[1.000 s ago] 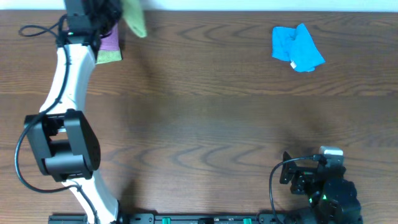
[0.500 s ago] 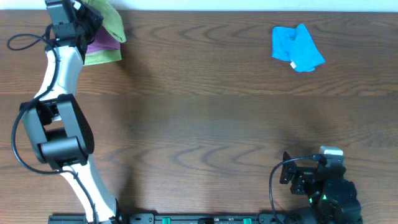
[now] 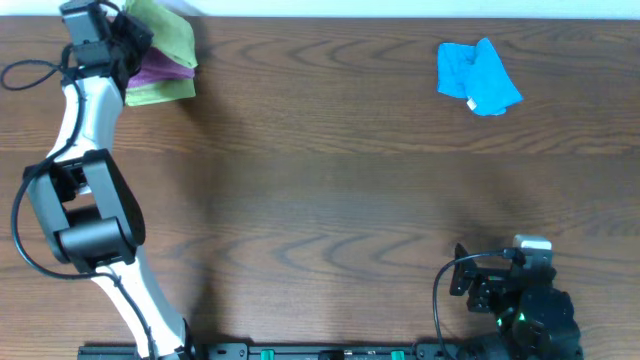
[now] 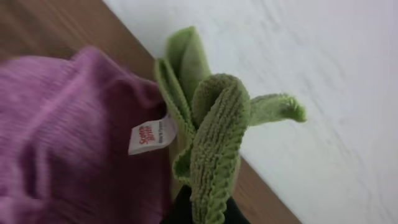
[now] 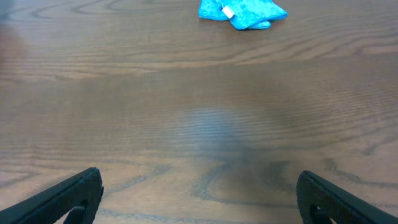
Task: Fold the cloth
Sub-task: 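Carry the cloth with the left gripper onto the purple cloth stack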
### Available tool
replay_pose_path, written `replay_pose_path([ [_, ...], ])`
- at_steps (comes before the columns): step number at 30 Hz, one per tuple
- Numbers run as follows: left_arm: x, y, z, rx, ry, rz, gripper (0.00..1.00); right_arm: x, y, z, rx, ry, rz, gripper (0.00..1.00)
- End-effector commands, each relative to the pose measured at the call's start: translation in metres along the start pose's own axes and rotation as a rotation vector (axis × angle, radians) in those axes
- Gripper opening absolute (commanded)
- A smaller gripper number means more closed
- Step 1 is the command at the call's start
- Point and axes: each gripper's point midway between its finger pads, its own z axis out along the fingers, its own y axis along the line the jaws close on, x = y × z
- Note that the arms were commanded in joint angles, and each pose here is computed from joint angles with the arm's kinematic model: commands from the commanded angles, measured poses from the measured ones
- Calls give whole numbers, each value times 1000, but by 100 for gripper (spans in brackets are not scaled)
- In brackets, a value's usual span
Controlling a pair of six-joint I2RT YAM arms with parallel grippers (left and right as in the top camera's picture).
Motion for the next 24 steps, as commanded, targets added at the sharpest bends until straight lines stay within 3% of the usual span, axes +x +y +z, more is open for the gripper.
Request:
replay_pose_path([
  [1,-17,10,-4,-27,-37,-1,6,1,-2,0,11,-3,19,99],
  [14,-15,50,-10,-194,-27,35,7,1,-2,0,12,-3,19,99],
  [18,-16,64,-14,-254,-31,27,23,1,-2,0,12,-3,19,99],
  [24,-27,81,-20,-301,-57,13,31,1,-2,0,12,-3,19,99],
])
